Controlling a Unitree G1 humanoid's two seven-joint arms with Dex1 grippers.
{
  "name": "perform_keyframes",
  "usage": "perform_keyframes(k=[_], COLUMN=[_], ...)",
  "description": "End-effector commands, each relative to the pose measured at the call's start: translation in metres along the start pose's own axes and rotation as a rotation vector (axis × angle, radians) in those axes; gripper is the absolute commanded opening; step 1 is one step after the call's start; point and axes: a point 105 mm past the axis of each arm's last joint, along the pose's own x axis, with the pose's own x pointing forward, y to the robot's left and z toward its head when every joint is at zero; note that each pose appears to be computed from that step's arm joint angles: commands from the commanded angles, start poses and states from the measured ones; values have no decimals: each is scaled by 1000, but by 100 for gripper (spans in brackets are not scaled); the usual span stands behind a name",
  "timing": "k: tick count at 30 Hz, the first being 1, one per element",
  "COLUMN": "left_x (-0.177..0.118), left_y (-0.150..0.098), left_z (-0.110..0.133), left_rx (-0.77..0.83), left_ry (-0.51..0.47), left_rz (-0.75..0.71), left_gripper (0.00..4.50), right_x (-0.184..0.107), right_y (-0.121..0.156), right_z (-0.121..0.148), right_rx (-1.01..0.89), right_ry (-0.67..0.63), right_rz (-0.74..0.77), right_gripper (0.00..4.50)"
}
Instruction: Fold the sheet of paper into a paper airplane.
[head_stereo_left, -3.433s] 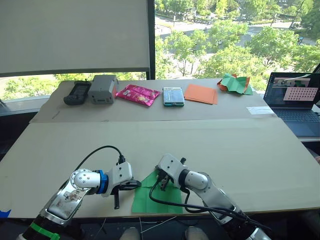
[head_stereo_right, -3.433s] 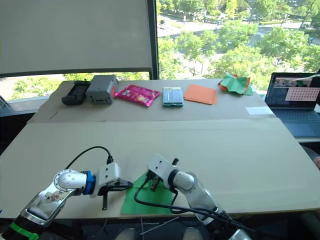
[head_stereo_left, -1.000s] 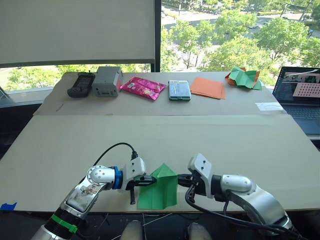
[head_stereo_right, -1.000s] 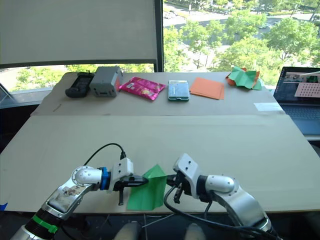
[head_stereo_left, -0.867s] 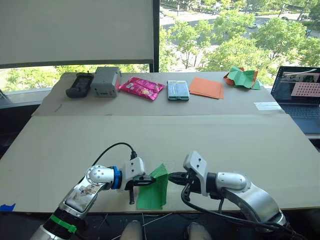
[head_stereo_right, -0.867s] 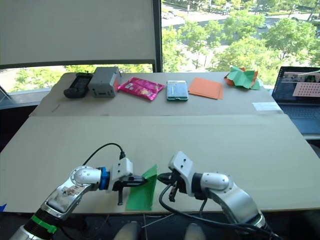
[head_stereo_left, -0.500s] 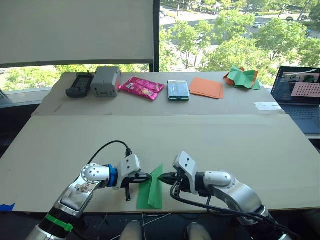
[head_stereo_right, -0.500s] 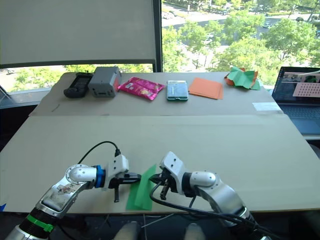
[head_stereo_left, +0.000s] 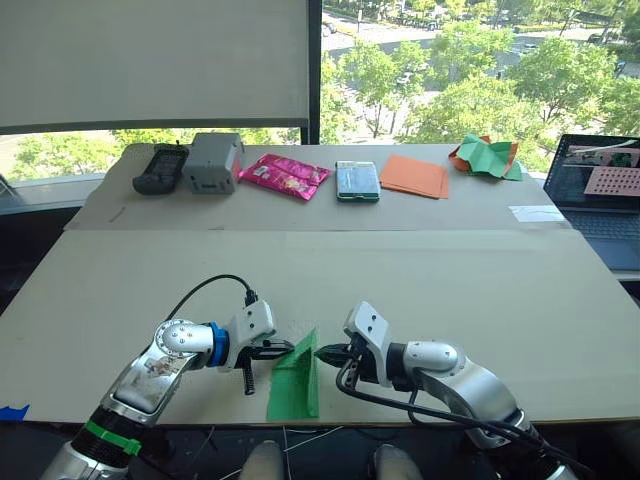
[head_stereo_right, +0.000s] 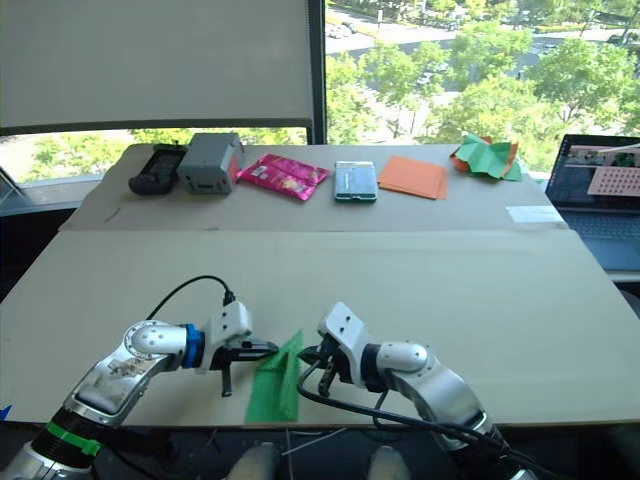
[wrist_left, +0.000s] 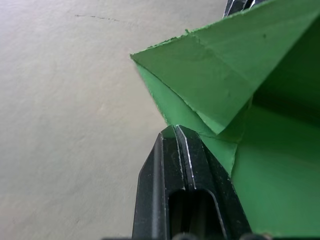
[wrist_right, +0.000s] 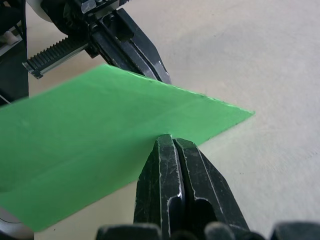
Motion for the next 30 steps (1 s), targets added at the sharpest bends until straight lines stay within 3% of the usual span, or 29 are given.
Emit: perform_keyframes(k=[1,13,30], left_x=[8,24,-15], left_y=[-4,-17,7], left_z=[4,12,-10], left_rx=[30,48,-51], left_ry=[-5,-34,8], left_rz=[-39,-126,32], left_gripper=[2,2,2], right_x=[-1,9,27], right_y=[0,3,-3], right_z=[10,12,3], right_rx=[-28,-24,-70], right_ry=[-42,-46,26], right_rz=[-4,-3,4], right_gripper=[0,0,0])
